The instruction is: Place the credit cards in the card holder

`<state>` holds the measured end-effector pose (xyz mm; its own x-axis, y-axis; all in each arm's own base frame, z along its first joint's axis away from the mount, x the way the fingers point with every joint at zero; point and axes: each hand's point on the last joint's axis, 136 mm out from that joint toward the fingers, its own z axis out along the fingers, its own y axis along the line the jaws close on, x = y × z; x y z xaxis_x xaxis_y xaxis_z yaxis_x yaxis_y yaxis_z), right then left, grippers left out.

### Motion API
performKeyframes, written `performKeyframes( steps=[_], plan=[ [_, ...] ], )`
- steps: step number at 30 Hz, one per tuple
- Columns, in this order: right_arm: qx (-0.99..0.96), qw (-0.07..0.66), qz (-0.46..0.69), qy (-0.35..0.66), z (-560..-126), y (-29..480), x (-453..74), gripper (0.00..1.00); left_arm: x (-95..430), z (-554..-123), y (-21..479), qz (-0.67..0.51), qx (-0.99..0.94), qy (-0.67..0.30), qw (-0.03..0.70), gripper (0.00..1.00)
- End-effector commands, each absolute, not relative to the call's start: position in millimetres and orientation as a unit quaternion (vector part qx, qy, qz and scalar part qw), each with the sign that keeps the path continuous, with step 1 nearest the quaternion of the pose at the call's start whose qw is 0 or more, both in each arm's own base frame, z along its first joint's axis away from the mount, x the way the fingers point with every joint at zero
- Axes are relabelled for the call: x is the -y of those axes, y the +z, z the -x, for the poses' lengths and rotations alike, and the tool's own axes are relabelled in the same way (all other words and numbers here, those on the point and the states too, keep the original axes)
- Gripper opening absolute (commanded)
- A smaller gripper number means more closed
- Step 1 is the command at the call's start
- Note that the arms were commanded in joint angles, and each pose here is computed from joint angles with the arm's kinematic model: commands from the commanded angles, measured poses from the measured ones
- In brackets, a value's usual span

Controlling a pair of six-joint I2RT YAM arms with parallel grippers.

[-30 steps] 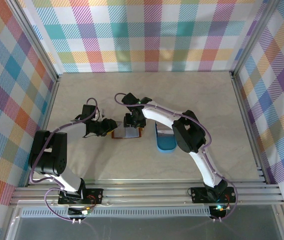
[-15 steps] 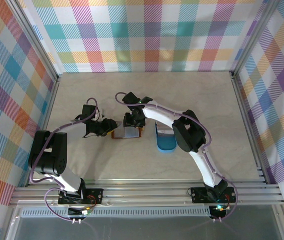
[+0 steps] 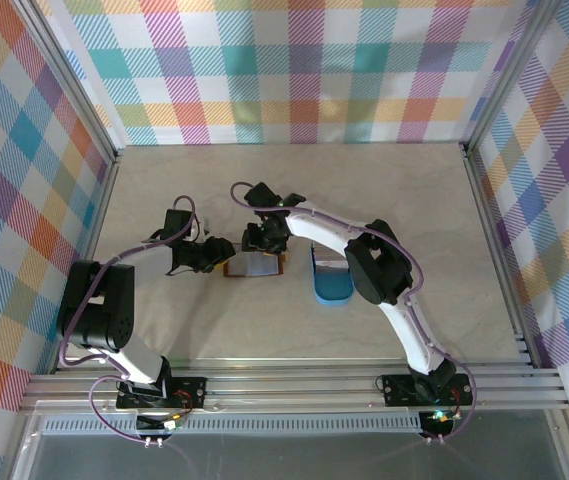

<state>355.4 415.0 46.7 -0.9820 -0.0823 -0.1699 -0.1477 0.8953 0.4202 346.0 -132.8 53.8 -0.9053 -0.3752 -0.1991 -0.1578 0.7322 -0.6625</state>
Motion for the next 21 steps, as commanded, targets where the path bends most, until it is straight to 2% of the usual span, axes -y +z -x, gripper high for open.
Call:
performKeyframes(
  steps=[1, 21],
  plan=[
    [-0.966, 0.069, 0.054, 0.244, -353.6, 53.8, -421.9, 0.47, 131.1, -350.4, 57.9, 0.140, -0.915, -0.339, 0.167, 0.38],
    [-0.940, 0.087, 0.062, 0.323, -344.7, 94.9, -447.7, 0.45, 120.6, -347.6, 69.3, 0.155, -0.920, -0.317, 0.173, 0.38]
  ],
)
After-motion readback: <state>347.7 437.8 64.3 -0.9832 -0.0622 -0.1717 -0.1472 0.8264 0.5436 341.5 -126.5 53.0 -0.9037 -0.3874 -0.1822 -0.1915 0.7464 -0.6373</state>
